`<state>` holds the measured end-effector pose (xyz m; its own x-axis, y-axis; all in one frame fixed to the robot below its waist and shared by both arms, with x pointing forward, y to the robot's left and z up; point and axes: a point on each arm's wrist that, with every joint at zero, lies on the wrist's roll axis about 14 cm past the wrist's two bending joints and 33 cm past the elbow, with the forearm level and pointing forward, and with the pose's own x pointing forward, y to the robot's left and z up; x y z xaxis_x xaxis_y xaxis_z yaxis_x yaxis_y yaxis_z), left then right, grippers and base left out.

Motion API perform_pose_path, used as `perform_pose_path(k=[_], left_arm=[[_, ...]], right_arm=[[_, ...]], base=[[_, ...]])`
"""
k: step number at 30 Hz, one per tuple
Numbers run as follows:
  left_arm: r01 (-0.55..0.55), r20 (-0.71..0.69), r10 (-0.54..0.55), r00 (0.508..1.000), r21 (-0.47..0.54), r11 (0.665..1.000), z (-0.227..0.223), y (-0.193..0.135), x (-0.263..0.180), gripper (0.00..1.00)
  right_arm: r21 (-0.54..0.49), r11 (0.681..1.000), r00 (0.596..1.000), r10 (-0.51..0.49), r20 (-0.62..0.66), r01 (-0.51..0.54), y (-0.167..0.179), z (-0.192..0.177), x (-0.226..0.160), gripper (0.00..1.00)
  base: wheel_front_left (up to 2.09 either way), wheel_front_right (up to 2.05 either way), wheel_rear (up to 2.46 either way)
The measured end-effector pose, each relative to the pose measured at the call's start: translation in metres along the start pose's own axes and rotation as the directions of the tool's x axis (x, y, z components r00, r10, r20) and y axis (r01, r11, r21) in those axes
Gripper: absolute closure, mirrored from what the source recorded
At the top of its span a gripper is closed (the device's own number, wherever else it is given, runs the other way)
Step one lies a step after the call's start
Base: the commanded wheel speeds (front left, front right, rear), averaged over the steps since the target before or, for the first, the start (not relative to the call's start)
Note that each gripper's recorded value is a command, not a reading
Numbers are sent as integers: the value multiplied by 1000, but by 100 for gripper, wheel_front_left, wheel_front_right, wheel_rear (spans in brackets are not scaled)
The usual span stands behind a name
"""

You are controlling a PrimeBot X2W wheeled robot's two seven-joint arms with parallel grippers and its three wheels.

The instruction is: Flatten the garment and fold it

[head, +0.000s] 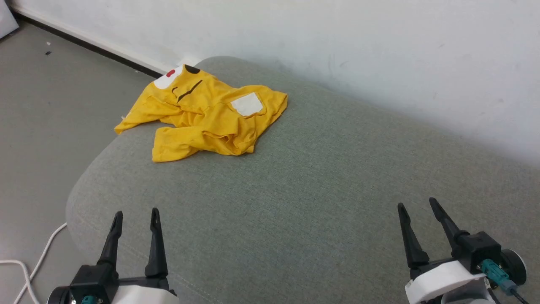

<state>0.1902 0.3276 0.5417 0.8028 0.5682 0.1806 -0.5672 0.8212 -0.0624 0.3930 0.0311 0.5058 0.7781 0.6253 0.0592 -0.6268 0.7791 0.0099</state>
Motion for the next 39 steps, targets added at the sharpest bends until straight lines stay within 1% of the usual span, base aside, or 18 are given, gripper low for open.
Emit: perform_pose_path(k=[12, 21, 24, 27, 29, 30, 31, 32, 34, 36, 39], left_arm=[[-55, 19, 55, 998, 1, 998, 3, 18, -13, 0], [-51, 7, 51, 999, 6, 999, 0, 16, -11, 0], [-33, 4, 33, 999, 2, 999, 0, 10, -10, 0], [1, 67, 3, 998, -62, 998, 19, 0, 1, 0], [76, 132, -70, 989, -46, 996, 42, -16, 15, 0], [110, 164, -105, 981, -20, 994, 56, -23, 24, 0], [143, 199, -148, 969, 41, 989, 74, -28, 34, 0], [164, 232, -181, 956, 91, 982, 91, -32, 44, 0], [181, 302, -204, 931, 104, 978, 125, -38, 65, 0], [211, 292, -256, 922, 178, 961, 141, -45, 83, 0], [219, 255, -276, 927, 231, 948, 152, -48, 114, 0]], right_arm=[[12, 999, 999, 44, 12, -44, 14, -1, 8, 0], [15, 999, 1000, 28, 11, -28, 8, -2, 7, 0], [16, 1000, 1000, 22, 11, -22, 6, -3, 7, 0], [17, 1000, 1000, 11, 12, -11, 2, -3, 8, 0], [13, 1000, 1000, 2, 14, -2, -3, -4, 10, 0], [13, 1000, 1000, 0, 15, 0, -4, -4, 11, 0], [11, 1000, 1000, 0, 14, 0, -5, -5, 12, 0], [12, 1000, 1000, 0, 13, 0, -5, -6, 13, 0], [12, 1000, 1000, 2, 11, -2, -6, -9, 15, 0], [13, 1000, 1000, 2, 11, -2, -7, -11, 18, 0], [7, 1000, 1000, 2, 23, -2, -10, -11, 25, 0]], base=[[0, 0, 0], [0, 0, 0], [0, 0, 0], [0, 0, 0], [0, 0, 0], [0, 0, 0], [0, 0, 0], [0, 0, 0], [0, 0, 0], [0, 0, 0], [0, 0, 0]])
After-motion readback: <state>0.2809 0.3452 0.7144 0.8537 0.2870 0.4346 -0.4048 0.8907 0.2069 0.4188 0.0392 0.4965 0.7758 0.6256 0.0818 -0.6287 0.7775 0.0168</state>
